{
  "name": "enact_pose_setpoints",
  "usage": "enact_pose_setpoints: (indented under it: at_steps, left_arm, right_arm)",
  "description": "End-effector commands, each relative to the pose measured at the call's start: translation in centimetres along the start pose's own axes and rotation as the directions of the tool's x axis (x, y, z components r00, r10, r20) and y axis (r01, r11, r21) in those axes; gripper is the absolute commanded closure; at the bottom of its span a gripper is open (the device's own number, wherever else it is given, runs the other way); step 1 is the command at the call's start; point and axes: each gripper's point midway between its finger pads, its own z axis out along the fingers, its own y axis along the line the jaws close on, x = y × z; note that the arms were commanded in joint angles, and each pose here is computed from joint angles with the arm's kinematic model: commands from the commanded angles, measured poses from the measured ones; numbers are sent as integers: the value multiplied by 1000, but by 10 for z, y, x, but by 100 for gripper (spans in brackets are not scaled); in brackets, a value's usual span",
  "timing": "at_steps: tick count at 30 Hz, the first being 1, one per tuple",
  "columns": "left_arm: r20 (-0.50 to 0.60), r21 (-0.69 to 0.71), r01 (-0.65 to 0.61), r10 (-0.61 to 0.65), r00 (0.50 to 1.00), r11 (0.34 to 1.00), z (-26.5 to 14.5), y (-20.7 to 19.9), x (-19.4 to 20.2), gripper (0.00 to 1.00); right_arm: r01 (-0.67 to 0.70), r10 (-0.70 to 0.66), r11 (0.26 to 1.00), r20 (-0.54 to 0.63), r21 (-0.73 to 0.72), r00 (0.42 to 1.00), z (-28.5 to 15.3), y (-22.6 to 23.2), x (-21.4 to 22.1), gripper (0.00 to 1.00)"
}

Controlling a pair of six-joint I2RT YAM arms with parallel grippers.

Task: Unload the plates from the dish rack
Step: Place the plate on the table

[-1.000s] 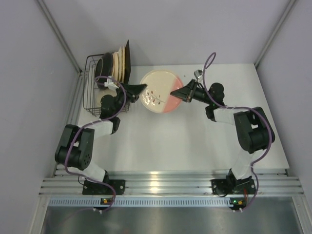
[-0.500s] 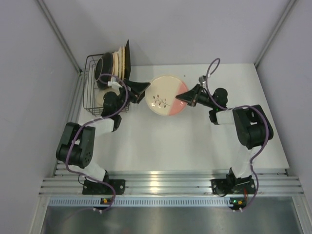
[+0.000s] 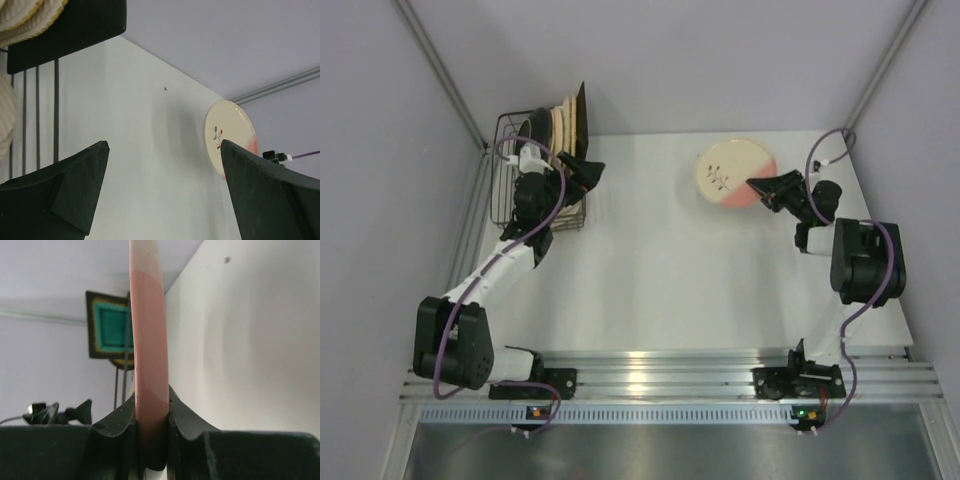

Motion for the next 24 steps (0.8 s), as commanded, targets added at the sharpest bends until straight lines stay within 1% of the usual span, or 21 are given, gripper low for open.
enact_pose_setpoints:
  at_steps: [1,2,3,5,6,10,20,23,24]
  left_arm:
    - [20,-95,-125,127,992,988,-3,9,-18,2]
    - [24,-115,-139,142,990,984,-3,12,-20,1]
    - [16,-132,-168,172,985,977,-5,15,-20,1]
    - [22,-139,-192,197,980,972,-6,13,-25,1]
    - [44,-169,-209,220,975,963,-8,17,-32,1]
    - [68,-180,-238,253,965,954,-12,13,-42,2]
    - [66,-199,-269,286,956,942,-16,14,-45,1]
    - [69,-198,-274,293,954,941,-17,13,-47,1]
    - [68,-199,-276,294,953,940,-17,13,-47,2]
  right_arm:
    - [96,-107,993,166,72,980,-13,10,-47,100]
    - [99,-121,989,203,112,972,-16,4,-57,100]
    - [67,-102,984,214,165,972,-21,-8,-61,100]
    - [61,-116,974,252,217,961,-25,-18,-72,100]
    - [47,-110,971,260,236,959,-28,-23,-74,100]
    - [4,-94,961,313,277,945,-36,-38,-90,100]
    - [-91,-83,922,421,375,903,-54,-80,-120,100]
    - [-109,-75,915,429,389,900,-53,-89,-125,94]
    - [-118,-67,912,428,392,901,-53,-92,-125,86]
